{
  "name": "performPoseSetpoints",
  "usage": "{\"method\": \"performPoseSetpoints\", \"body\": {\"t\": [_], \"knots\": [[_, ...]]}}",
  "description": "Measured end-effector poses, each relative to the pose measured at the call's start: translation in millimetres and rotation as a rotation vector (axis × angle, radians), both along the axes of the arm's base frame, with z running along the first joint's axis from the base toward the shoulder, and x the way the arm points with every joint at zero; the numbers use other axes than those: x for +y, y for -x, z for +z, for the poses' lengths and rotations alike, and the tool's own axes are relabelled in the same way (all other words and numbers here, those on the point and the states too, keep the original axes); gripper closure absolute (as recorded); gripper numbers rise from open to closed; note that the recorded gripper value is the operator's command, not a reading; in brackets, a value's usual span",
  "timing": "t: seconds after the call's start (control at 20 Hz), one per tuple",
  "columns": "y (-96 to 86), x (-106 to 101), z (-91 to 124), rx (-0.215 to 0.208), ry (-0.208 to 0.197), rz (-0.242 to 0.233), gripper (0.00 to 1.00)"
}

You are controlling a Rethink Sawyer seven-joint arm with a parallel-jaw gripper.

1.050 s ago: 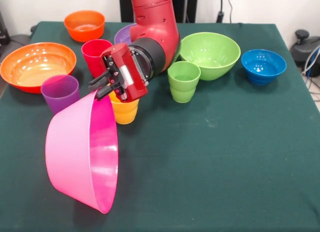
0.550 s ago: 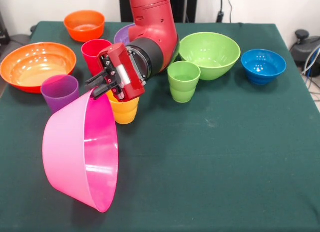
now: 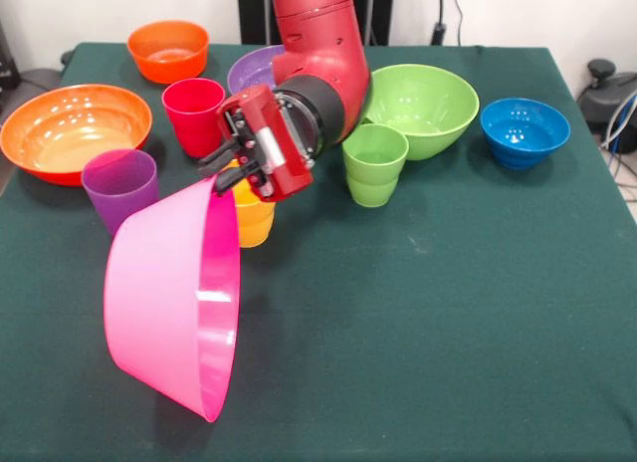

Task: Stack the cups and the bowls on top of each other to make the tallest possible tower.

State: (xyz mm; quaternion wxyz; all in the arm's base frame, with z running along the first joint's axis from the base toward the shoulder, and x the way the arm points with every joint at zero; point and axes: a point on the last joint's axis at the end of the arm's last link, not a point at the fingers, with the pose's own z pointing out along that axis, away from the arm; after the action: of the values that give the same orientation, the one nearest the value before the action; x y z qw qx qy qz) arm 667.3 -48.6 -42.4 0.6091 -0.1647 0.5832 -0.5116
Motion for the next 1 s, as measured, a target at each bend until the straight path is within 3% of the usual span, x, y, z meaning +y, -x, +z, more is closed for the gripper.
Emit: {"method": "performPoseSetpoints", "body": {"t": [0.5,1.0], "knots": [[-2.2,38.3,4.7,-0.045,-0.035,0.036,1.0],[-4.0,39.2,13.8,-0.117,-0.076,0.024,1.0]]}}
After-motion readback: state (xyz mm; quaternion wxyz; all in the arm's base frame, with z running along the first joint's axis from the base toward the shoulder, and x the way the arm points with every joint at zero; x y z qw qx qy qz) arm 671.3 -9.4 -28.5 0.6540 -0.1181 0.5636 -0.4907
